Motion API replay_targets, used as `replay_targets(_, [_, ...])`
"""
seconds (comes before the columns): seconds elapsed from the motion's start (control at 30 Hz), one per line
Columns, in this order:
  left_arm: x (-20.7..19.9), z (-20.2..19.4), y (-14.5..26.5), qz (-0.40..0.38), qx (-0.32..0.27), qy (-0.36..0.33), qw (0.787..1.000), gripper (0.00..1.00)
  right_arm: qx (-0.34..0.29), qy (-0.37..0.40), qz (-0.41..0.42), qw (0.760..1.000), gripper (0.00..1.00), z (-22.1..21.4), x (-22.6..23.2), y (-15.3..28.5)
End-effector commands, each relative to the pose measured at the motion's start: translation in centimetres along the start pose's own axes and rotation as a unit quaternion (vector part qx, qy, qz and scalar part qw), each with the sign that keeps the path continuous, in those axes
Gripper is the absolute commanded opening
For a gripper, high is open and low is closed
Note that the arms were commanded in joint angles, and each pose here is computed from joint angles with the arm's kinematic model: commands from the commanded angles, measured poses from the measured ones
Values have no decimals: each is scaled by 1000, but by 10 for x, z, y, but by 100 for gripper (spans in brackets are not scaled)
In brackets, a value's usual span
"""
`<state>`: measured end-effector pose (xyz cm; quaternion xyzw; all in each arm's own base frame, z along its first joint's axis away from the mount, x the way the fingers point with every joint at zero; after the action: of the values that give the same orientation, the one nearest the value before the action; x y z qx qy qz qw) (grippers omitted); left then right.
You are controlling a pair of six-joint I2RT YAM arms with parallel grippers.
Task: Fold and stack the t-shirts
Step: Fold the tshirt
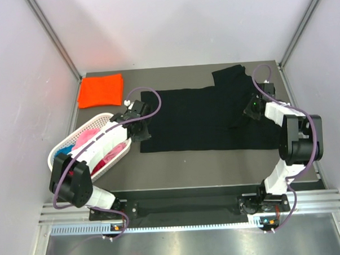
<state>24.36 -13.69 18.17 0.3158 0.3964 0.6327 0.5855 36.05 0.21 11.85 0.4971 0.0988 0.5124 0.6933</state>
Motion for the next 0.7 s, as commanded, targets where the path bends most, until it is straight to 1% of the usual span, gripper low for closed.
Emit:
replay_targets(0.0, [0,0,-4,1,-7,-2,1000,29,-12,-4,24,1000,0,10,18,-4])
replay_targets(0.2, [0,-2,-7,2,-3,-2,1000,29,-7,-23,35,999,0,10,24,-14])
replay_targets(0.27, [1,-2,-7,4,-3,-2,1000,29,-13,-26,53,998,0,10,27,-13])
replay_targets(0.43, [0,-2,-8,3,-2,-2,1000,29,-17,-11,77,997,0,6,37,-12])
replay_targets(0.67, [-1,-3,-11,2,2,-1,1000,29,-15,-1,84,996,0,7,42,-12])
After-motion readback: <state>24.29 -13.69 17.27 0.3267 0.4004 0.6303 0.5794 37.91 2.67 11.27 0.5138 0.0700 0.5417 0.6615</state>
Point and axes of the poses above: each gripper's point midway between its finger pads, its own y axis back along the fingers, its own x axis along the line the jaws close on, z = x × y, the point moved 9 cm from there along y, back along the fingers, and after that the axes turned 3 degrees about -y, right-handed, at the moved point
